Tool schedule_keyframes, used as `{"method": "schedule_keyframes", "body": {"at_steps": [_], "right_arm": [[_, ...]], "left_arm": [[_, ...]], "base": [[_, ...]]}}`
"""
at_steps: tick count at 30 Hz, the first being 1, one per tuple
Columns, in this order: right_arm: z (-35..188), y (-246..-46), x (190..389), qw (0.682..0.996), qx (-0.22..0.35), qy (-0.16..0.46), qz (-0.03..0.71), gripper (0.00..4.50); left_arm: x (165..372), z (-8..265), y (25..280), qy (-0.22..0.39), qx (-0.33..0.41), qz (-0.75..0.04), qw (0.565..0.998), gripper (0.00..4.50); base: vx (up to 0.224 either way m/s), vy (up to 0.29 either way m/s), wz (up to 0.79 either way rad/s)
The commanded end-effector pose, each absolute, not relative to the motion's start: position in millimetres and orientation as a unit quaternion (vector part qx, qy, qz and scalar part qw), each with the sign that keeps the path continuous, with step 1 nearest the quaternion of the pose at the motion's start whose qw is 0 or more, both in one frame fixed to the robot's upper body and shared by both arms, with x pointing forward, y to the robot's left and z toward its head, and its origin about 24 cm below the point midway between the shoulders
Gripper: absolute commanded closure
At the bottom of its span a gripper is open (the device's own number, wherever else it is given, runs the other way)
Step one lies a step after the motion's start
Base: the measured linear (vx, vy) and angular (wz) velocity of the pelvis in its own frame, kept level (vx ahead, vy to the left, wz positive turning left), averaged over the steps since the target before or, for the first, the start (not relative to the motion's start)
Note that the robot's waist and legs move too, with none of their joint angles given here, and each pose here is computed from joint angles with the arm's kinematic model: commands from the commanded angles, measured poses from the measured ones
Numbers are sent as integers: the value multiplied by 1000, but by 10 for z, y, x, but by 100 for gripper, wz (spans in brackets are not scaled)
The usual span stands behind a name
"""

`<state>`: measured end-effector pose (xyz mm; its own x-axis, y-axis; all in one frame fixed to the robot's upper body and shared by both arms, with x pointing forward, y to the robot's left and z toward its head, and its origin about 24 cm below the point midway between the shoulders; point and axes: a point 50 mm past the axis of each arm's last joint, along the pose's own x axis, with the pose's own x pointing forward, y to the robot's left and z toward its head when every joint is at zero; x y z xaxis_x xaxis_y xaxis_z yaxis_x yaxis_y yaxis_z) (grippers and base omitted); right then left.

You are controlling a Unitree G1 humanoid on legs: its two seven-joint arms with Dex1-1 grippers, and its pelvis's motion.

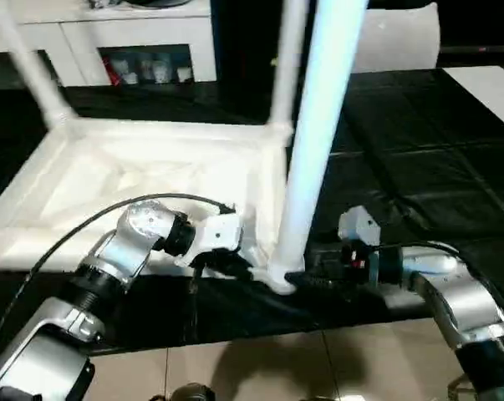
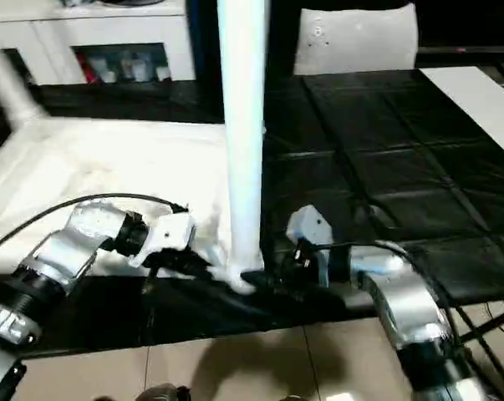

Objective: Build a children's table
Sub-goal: Rotate leg to tighten

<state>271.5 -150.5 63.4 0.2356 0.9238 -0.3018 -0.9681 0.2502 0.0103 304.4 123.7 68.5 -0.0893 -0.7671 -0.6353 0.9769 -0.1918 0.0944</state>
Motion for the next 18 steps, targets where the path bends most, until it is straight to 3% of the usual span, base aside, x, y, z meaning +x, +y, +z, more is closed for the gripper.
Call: {"method": "schedule_keyframes", "body": {"at_steps": [1, 11, 18], "right_arm": [[628, -1497, 2726, 767, -105, 127, 621, 63], [608, -1397, 2758, 739, -104, 128, 653, 158], [587, -1347, 2714, 731, -87, 129, 665, 175]], "left_arm": [[2941, 525, 1194, 221, 314, -747, 543, 450], [2953, 516, 1176, 219, 319, -757, 527, 450], [2959, 500, 1195, 224, 319, -752, 531, 450]], "base": [[0, 0, 0], [0, 0, 0], [0, 0, 0]]}}
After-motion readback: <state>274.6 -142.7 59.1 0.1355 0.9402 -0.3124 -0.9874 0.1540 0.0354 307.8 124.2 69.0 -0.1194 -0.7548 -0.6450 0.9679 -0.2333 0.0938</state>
